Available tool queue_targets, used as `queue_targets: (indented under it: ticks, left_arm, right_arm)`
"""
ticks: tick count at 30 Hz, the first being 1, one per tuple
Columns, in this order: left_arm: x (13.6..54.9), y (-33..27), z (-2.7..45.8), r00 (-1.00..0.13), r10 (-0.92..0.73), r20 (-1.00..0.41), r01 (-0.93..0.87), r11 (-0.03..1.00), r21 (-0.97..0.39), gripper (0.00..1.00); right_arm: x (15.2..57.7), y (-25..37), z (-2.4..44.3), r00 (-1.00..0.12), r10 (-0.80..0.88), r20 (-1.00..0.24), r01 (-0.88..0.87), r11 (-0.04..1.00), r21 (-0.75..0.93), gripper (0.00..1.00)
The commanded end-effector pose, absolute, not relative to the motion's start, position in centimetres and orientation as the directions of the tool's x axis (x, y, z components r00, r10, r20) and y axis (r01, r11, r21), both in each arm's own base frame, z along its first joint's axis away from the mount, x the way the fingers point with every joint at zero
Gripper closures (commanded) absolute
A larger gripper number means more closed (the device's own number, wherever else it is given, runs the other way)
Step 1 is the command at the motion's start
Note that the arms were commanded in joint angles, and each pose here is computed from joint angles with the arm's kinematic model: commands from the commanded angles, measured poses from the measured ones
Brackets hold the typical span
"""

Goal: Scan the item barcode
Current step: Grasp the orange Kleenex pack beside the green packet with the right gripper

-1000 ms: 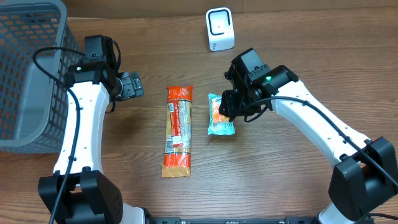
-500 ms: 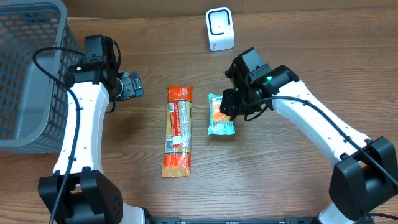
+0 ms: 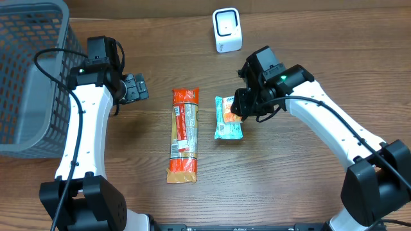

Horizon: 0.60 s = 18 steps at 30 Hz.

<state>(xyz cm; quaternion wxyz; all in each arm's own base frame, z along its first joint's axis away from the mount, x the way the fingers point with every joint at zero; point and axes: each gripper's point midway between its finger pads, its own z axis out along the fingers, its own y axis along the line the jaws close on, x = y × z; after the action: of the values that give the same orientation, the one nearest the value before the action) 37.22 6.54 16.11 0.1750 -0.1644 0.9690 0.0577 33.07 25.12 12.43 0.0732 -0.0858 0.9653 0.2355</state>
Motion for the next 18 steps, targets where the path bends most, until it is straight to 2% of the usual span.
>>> queue_targets:
  ticks: [1,18]
  left_arm:
    - [37.0,6.7,15.9,-0.889,-0.293,-0.352,-0.335,0.940,0.064,0.00]
    - [37.0,6.7,15.9,-0.889,-0.293,-0.352,-0.335,0.940,0.064,0.01]
  right_arm:
    - [32.7,25.3,13.2,-0.970,-0.138,-0.202,-0.216,0.872,0.440,0.71]
    - [31.5,25.6,13.2,-0.975,-0.160,-0.155,-0.215,0.856,0.470,0.70]
